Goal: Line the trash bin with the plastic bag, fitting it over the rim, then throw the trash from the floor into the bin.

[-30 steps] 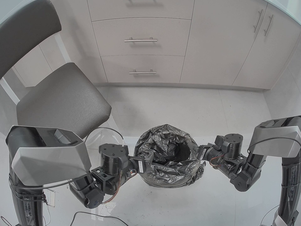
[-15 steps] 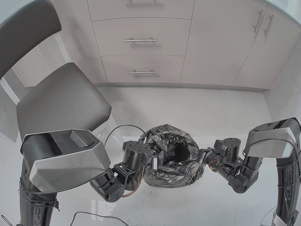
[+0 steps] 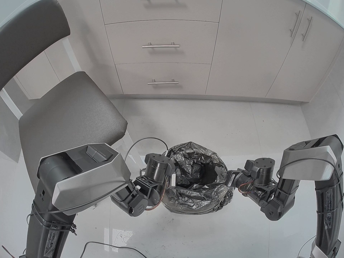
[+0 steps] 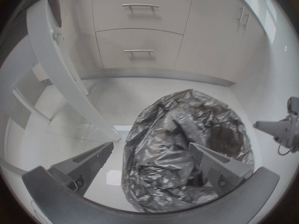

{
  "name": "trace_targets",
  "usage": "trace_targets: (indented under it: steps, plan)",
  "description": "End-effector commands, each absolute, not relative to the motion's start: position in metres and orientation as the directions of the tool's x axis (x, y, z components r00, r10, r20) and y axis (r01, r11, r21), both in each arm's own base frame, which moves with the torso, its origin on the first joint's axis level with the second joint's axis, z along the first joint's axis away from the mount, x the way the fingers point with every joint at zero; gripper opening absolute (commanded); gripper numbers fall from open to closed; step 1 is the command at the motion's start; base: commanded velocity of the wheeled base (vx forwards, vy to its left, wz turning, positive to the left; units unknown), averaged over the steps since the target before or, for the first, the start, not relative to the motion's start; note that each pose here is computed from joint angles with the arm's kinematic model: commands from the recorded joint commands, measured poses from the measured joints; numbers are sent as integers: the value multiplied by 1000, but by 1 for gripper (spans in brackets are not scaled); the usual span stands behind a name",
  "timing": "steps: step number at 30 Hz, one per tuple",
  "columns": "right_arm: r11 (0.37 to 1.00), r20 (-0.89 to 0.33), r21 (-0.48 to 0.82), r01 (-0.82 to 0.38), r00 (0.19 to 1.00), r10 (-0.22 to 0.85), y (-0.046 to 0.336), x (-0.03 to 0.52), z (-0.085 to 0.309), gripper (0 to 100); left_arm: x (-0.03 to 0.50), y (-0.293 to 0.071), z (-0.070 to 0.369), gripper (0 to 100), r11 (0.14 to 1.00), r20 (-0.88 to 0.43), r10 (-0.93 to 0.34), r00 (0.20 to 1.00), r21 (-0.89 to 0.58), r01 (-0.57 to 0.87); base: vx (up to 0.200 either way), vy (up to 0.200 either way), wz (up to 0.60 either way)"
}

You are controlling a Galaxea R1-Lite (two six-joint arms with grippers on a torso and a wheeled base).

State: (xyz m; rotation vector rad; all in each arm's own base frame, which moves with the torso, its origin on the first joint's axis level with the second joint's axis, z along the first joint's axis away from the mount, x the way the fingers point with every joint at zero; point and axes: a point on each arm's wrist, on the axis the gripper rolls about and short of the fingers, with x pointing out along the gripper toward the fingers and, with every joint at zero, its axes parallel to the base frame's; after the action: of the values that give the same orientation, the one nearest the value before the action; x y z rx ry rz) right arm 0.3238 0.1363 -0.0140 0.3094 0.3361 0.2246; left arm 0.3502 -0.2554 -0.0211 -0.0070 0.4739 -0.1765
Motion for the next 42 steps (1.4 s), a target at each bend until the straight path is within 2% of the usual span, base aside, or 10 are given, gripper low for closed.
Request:
trace_targets:
  steps: [1,14,23,31,42]
  plan:
    - [930,-295,331,-159,919,262,136,325,-18,100,357,-245,-41,100,991,-483,-117,868,0,134,0,0,0]
    - [929,-285,333,-162,921,264,136,325,-18,100,353,-230,-56,100,970,-530,-76,845,155,185,0,0,0]
    - [929,-284,333,-162,922,262,136,325,-18,100,354,-231,-54,100,969,-525,-77,848,160,187,0,0,0]
    - [929,-284,332,-161,923,261,135,325,-18,100,333,-252,-9,100,983,-460,-164,873,-4,183,0,0,0]
    - [929,-284,332,-161,923,261,135,325,-18,100,295,-289,5,100,957,-437,-283,854,-66,283,0,0,0]
